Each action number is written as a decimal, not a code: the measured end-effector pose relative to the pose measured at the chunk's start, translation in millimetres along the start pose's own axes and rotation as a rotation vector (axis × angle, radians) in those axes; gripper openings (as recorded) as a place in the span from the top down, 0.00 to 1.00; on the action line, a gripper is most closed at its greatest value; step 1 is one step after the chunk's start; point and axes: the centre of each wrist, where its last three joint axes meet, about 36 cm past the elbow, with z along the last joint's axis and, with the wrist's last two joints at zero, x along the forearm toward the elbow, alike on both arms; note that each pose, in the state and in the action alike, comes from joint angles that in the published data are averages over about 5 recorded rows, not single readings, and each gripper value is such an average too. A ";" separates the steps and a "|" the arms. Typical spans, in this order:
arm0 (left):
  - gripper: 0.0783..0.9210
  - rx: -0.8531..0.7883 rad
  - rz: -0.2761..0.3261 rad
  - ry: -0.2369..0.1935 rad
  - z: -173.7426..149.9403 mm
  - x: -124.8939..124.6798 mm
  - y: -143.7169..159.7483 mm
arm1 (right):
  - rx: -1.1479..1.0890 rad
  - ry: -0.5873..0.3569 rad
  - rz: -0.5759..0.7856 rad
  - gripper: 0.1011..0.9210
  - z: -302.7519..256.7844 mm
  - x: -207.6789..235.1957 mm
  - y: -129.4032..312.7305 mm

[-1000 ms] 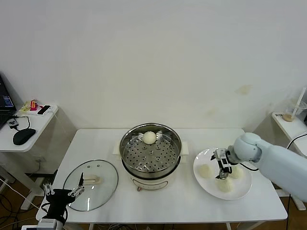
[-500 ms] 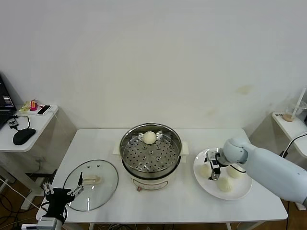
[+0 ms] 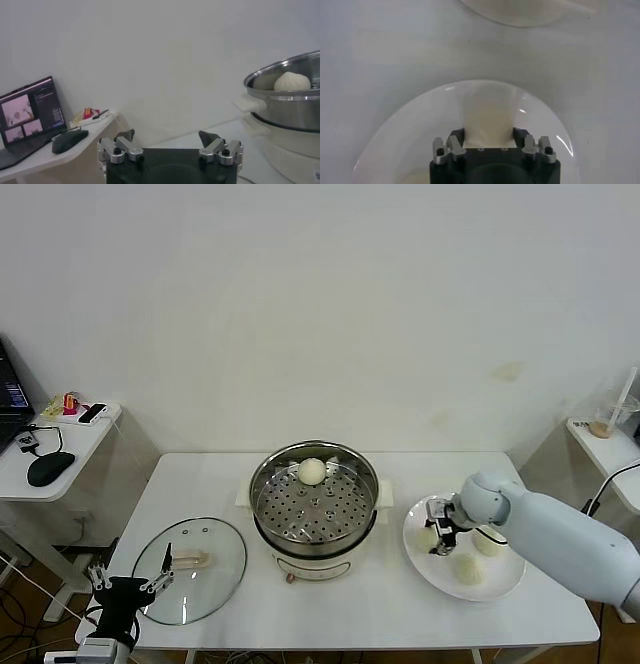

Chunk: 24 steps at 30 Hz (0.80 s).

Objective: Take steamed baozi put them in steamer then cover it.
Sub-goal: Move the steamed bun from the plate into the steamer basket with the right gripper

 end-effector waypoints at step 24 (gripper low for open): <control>0.12 0.002 0.011 -0.001 1.4 -3.6 0.3 | 0.043 -0.167 0.228 0.37 -85.6 187.4 -77.0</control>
